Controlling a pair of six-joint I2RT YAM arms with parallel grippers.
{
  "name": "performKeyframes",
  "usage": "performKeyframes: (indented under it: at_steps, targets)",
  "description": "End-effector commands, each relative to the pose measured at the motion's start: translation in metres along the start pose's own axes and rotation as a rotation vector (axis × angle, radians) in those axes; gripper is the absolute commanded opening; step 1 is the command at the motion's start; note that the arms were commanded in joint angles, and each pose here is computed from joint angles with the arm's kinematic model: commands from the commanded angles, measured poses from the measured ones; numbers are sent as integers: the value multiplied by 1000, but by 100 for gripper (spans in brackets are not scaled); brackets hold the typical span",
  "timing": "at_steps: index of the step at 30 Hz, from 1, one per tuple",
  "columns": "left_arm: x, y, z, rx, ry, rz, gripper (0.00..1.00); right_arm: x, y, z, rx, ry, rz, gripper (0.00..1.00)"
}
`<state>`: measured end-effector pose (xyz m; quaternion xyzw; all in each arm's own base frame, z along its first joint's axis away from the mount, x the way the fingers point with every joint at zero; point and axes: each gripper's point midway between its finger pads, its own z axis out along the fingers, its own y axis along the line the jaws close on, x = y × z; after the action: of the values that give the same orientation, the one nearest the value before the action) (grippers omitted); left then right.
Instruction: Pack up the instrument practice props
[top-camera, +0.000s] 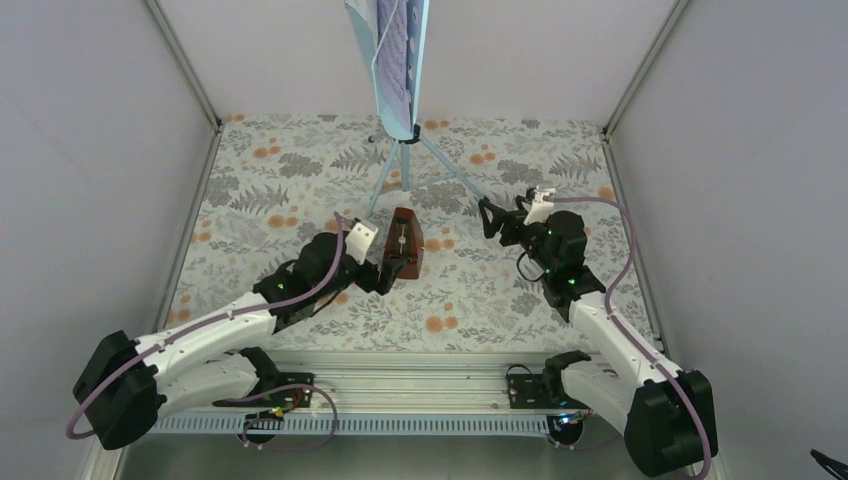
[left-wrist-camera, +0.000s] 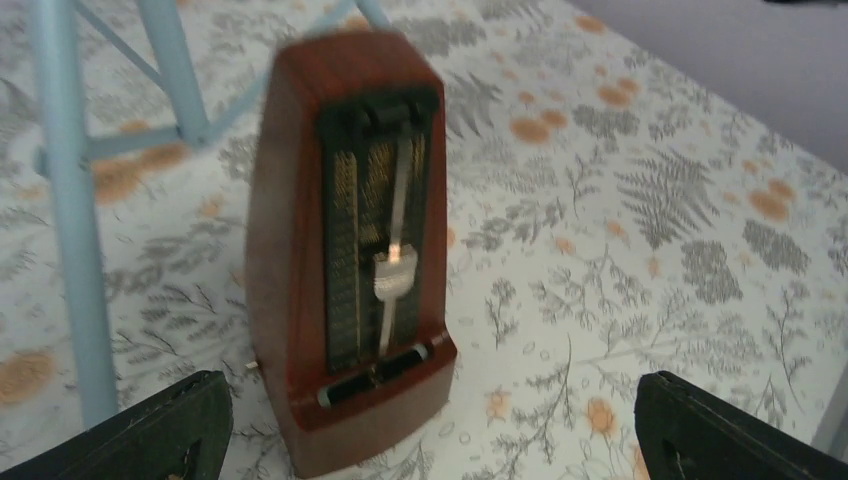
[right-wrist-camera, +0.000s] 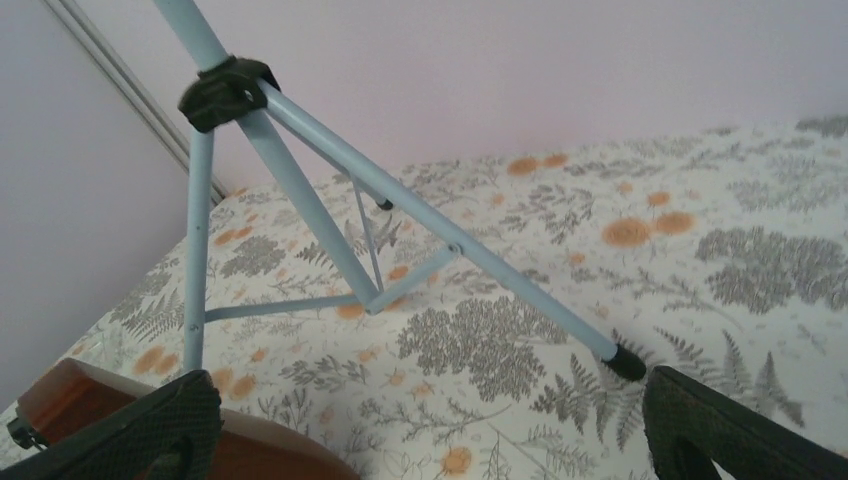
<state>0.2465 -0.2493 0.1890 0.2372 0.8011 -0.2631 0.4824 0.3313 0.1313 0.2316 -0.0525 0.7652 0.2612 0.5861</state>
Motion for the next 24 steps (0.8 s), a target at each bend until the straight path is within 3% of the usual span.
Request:
performKeyframes:
  at_steps: [1,10,20,24]
  targets:
    - [2,-11,12,64,-13,-6,100,18,-5,2,-10,57,96,99]
    - [5,19,47,-79,39,25,100,30,9,7,-101,105,162,100]
    - [-5,32,54,-97,19,14,100,29,13,3,-120,109,133,100]
    - [-5,28,62,-69,39,42,95,31,14,3,-125,112,132,100]
